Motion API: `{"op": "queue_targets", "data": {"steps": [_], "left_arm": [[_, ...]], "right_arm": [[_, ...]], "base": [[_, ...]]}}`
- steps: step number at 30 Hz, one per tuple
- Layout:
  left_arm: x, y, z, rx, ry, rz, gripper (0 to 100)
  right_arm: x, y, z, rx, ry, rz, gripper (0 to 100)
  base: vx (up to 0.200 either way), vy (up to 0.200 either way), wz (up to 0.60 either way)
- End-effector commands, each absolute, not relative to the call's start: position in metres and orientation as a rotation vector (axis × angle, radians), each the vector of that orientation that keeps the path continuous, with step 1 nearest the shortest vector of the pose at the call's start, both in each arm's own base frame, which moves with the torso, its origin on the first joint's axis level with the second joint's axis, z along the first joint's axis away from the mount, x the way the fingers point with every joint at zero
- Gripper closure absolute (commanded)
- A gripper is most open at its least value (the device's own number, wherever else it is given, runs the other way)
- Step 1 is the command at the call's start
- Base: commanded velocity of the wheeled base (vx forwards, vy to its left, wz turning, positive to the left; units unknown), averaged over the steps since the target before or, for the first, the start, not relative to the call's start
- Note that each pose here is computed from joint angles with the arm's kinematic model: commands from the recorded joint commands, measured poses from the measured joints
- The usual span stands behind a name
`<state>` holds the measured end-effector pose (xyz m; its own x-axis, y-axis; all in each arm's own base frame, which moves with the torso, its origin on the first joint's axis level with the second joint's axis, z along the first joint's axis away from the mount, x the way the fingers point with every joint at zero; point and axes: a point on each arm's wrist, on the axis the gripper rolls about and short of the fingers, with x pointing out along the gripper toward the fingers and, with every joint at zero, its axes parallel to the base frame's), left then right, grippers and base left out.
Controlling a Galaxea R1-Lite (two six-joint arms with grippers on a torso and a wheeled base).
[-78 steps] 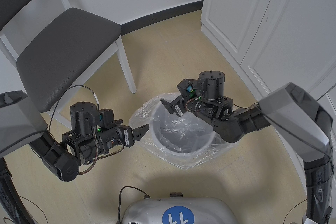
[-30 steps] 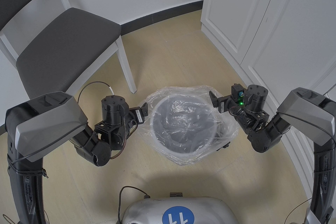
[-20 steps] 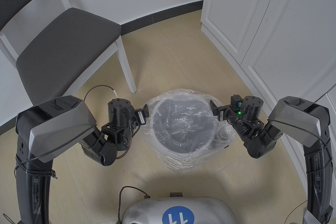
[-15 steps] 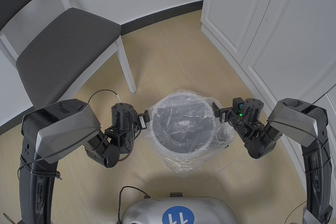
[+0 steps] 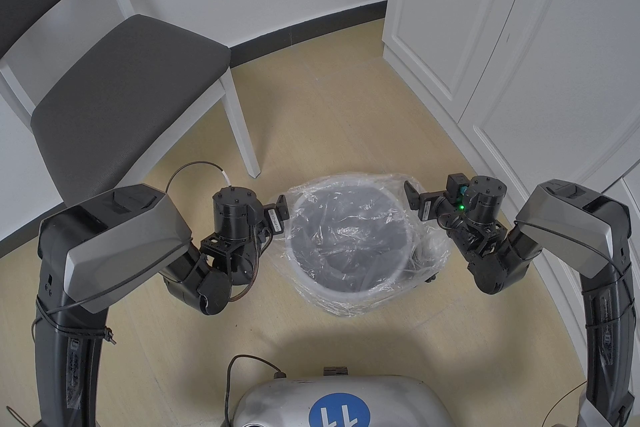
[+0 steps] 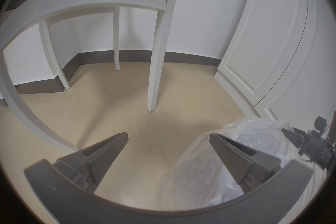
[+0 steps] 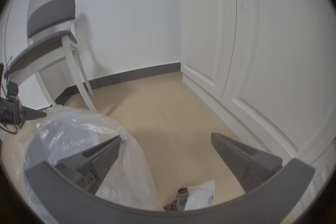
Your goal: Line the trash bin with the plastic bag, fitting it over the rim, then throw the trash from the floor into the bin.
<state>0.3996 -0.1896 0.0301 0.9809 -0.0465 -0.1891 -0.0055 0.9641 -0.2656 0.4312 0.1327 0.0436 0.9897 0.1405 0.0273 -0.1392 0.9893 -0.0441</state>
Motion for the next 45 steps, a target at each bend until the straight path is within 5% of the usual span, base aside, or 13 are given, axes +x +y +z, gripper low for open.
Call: {"op": "queue_targets", "data": {"steps": [1, 22, 34, 45], "left_arm": [[0.407, -0.192, 0.039, -0.288, 0.156, -0.025, 0], [0.425, -0.188, 0.007, -0.221, 0.238, 0.074, 0], [0.370, -0.160, 0.091, -0.222, 0.284, -0.056, 0], [0.342, -0.158, 0.071, -0.076, 0.428, -0.176, 0]], "right_arm": [[0.439, 0.132, 0.058, -0.032, -0.077, 0.148, 0], [0.466, 0.135, -0.004, 0.048, -0.005, 0.154, 0], [0.400, 0.113, 0.053, 0.039, 0.038, 0.148, 0], [0.369, 0.099, 0.058, 0.039, 0.122, 0.139, 0]], "base": [[0.000, 0.000, 0.00], [0.000, 0.000, 0.00], [0.000, 0.000, 0.00], [0.000, 0.000, 0.00]]}}
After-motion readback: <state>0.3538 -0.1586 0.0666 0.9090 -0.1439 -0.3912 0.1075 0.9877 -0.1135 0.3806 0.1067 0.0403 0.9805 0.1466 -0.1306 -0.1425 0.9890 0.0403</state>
